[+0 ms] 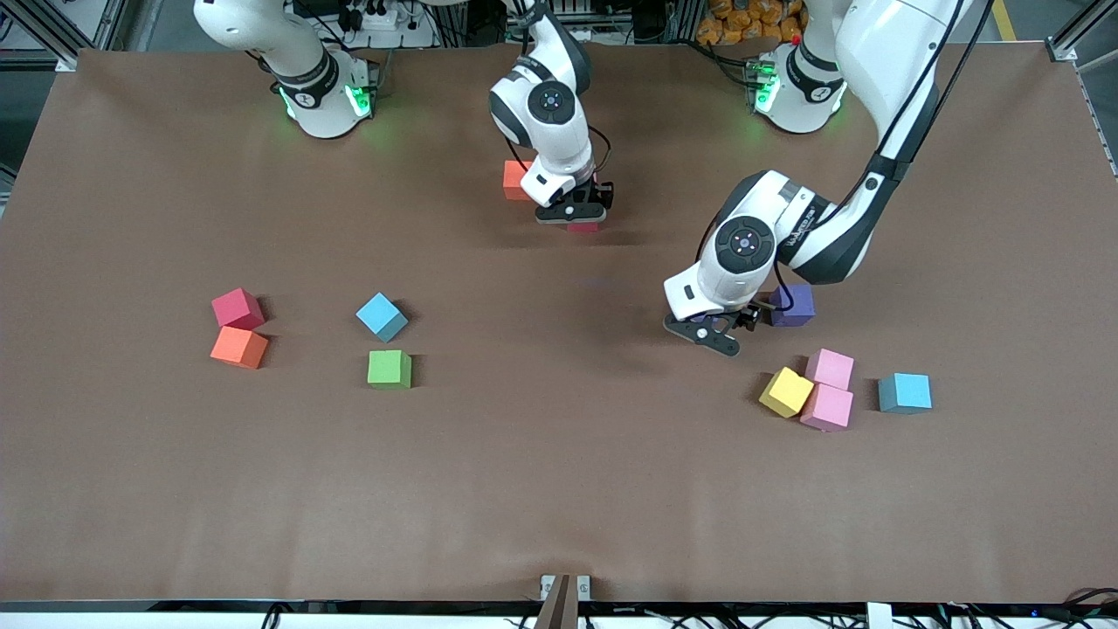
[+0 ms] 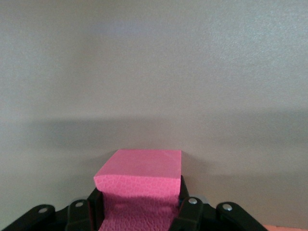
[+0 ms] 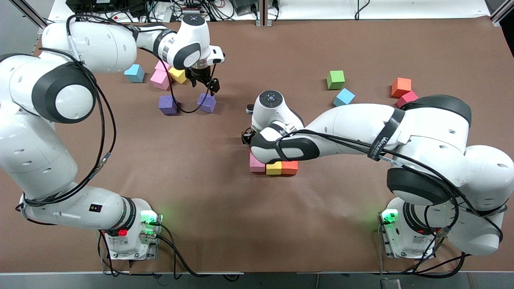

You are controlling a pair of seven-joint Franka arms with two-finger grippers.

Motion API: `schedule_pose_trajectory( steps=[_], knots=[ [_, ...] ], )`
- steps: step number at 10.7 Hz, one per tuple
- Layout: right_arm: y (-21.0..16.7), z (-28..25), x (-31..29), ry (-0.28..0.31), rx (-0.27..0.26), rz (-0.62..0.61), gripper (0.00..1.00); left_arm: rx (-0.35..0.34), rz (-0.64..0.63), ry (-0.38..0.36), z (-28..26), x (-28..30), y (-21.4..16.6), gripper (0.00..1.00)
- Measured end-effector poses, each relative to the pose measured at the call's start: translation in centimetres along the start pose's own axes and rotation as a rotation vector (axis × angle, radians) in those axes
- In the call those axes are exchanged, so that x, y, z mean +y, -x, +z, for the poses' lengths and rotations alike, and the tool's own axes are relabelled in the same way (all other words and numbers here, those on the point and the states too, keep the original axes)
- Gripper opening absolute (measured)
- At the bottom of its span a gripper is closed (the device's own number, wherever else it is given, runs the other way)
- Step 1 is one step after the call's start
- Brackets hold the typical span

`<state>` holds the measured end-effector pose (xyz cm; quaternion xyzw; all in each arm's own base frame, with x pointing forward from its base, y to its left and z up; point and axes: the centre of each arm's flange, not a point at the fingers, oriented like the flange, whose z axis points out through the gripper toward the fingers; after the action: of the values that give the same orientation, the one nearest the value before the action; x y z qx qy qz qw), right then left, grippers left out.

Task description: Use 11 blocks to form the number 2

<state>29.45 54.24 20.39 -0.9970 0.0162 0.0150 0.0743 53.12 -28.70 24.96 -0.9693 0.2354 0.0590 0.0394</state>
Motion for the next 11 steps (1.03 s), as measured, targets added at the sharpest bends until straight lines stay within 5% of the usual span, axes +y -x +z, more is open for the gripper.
schedule_pose_trajectory(
  steps=[8,11],
  knots=[
    [1.4,0.0,-0.1,-0.003,0.007,-0.018,0.58,-0.031,-0.118,0.09,2.5,-0.2,1.4,0.96],
    [1.6,0.9,0.8,0.021,-0.004,0.019,0.9,-0.039,-0.136,0.091,2.8,-0.3,1.6,0.94]
  ],
)
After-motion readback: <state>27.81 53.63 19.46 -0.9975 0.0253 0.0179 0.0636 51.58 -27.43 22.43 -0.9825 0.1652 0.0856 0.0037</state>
